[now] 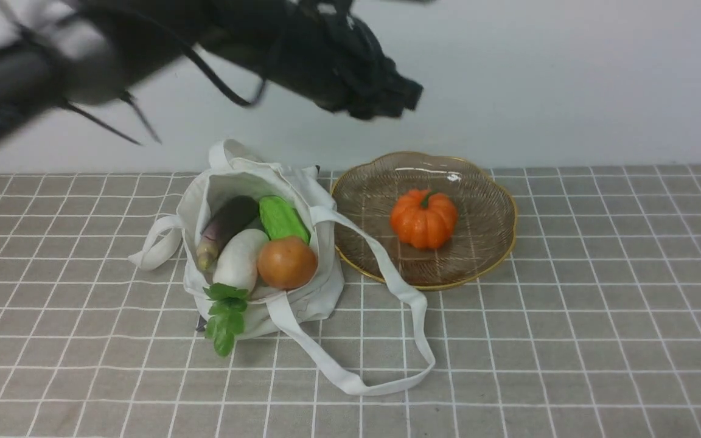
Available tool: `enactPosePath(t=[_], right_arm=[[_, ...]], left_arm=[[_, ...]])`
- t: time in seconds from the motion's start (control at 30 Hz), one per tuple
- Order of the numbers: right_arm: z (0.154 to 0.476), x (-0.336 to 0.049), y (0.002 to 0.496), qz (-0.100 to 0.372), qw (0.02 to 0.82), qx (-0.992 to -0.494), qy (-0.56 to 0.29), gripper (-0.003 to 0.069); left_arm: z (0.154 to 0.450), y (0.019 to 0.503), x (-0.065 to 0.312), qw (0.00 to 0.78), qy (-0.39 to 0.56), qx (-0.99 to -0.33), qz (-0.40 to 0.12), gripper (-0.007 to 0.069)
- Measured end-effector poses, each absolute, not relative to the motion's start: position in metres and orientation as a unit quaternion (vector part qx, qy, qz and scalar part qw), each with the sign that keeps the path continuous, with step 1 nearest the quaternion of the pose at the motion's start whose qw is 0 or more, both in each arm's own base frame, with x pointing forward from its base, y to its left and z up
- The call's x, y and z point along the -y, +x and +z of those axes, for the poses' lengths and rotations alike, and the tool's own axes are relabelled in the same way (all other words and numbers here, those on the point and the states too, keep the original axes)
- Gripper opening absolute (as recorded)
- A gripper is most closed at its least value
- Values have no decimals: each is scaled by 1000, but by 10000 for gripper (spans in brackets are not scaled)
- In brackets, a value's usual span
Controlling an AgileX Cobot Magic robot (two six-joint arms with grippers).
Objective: Take vegetables from bag on grey coffee tablecloth place on plate.
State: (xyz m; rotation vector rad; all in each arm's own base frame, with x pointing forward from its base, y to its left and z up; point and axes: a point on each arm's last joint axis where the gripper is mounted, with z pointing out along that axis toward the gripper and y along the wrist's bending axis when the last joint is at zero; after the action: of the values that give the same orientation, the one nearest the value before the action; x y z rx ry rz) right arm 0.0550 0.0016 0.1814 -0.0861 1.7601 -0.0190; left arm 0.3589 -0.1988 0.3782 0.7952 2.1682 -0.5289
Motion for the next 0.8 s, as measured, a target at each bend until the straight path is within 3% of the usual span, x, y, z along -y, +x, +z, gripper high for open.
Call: enactPosePath(t=[0.23, 0.37, 0.47, 0.63, 0.77, 0.8], right_arm=[[181, -2, 55, -8, 636, -770, -38, -15], [181, -2, 55, -8, 636, -771, -38, -15], [181, -2, 55, -8, 636, -771, -38, -15], [181, -2, 55, -8, 636, -771, -38, -15], [181, -2, 55, -8, 636, -771, -38, -15], [181, -2, 55, -8, 636, -771, -38, -15]], left_arm=[[447, 273, 151, 348, 368, -850, -146, -5], [477, 233, 123, 378, 339, -855, -104, -5], [484, 206, 104, 394, 306, -863, -82, -5], [468, 151, 72, 396, 251, -880, -76, -5], [431, 115, 57, 365, 223, -899, -94, -5], [409, 94, 49, 354, 208, -906, -107, -5]])
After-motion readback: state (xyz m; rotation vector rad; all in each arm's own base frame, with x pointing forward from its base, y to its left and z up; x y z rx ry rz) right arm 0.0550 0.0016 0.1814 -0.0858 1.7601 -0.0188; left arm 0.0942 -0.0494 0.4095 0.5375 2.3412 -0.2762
